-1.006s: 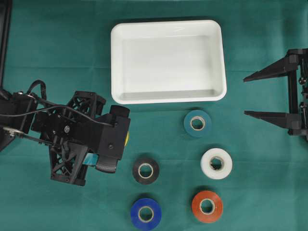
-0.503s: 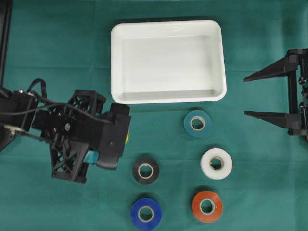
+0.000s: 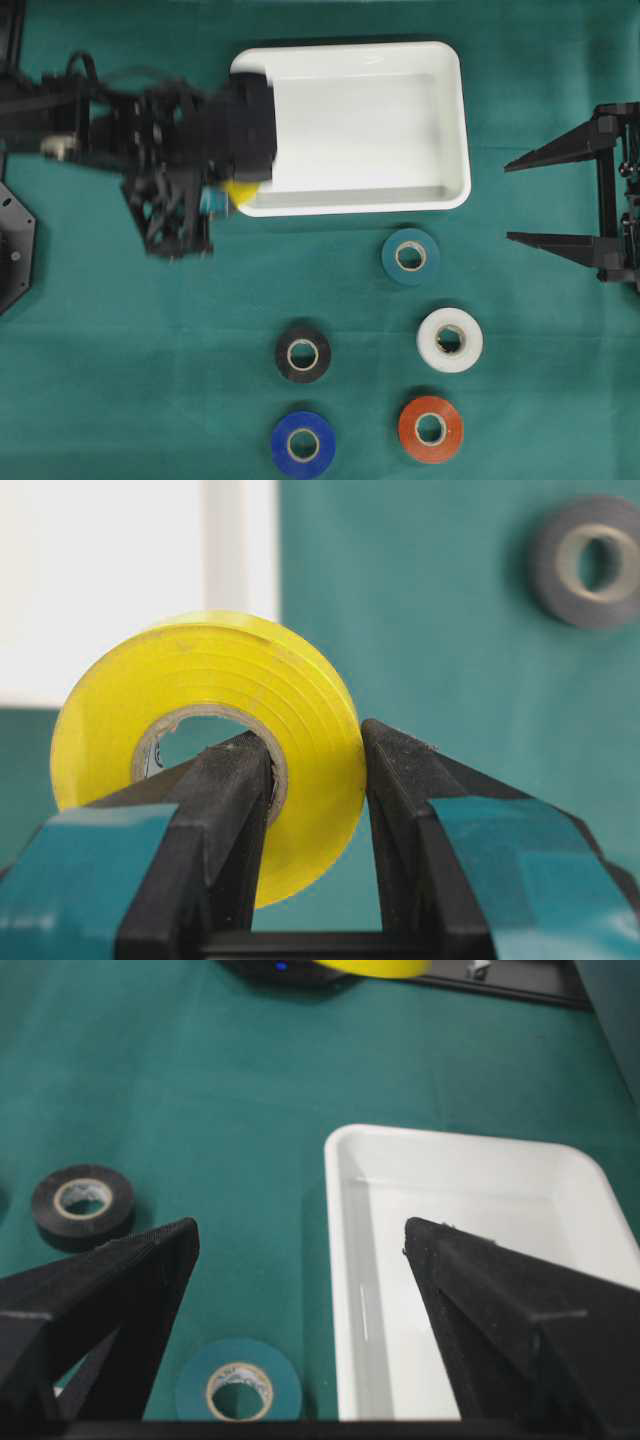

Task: Pick up the tape from a random location and place it into the white case.
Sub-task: 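Lift the yellow tape and carry it into the white tray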

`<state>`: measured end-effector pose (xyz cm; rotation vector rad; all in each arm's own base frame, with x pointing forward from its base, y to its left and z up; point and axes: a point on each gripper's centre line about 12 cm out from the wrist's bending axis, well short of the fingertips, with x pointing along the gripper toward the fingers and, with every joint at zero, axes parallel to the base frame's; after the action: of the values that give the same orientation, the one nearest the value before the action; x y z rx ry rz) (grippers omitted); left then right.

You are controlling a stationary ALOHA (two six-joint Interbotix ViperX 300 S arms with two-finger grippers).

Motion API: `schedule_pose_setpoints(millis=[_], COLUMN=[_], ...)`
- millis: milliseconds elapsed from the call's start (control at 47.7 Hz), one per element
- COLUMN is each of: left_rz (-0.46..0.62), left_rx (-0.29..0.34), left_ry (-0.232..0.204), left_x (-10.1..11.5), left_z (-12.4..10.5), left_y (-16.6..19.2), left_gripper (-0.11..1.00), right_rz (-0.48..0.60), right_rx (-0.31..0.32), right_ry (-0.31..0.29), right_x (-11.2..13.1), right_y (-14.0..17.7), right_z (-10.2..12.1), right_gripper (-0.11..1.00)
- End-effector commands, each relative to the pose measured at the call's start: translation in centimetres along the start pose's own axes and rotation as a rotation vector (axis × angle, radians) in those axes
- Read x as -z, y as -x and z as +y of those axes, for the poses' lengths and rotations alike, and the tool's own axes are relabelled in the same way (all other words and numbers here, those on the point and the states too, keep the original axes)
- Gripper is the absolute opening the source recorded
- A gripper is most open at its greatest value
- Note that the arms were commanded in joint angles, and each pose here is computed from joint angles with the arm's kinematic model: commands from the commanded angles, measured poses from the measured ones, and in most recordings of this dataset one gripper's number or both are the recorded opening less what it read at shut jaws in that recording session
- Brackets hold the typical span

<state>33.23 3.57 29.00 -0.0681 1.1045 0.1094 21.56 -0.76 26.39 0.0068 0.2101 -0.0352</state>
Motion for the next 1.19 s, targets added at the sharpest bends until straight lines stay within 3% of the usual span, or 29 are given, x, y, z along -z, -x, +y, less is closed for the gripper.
schedule_pose_setpoints(millis=[0,272,545,733,943,1174], left_rz=[-0.043,-0.041,-0.07,-0.082,-0.096,-0.091], left_rx=[-0.023,-0.08,-0.082,-0.076,-0.069,-0.073], left_ry=[0.035,0.139,0.138,0.117,0.017,-0.009], left_x=[-0.3,0.6,-0.6,-3.3,-7.1,-9.9], left_z=[1.6,5.5,5.7,5.6,5.2,5.8], left_y=[1.3,1.7,0.9,-0.7,-2.3,-4.6], left_gripper=[0.22,0.22,0.22,0.22,0.22,0.22], right_rz=[-0.015,-0.009,-0.011,-0.011,-0.011,-0.009], right_rx=[0.001,0.001,0.001,0.001,0.001,-0.001], right_ry=[0.001,0.003,0.006,0.007,0.013,0.017], right_x=[-0.7,-0.7,-0.7,-0.7,-0.7,-0.7], right_y=[-0.1,-0.1,-0.1,-0.1,-0.1,-0.2], right_z=[0.0,0.0,0.0,0.0,0.0,0.0], right_gripper=[0.92,0.92,0.92,0.92,0.92,0.92])
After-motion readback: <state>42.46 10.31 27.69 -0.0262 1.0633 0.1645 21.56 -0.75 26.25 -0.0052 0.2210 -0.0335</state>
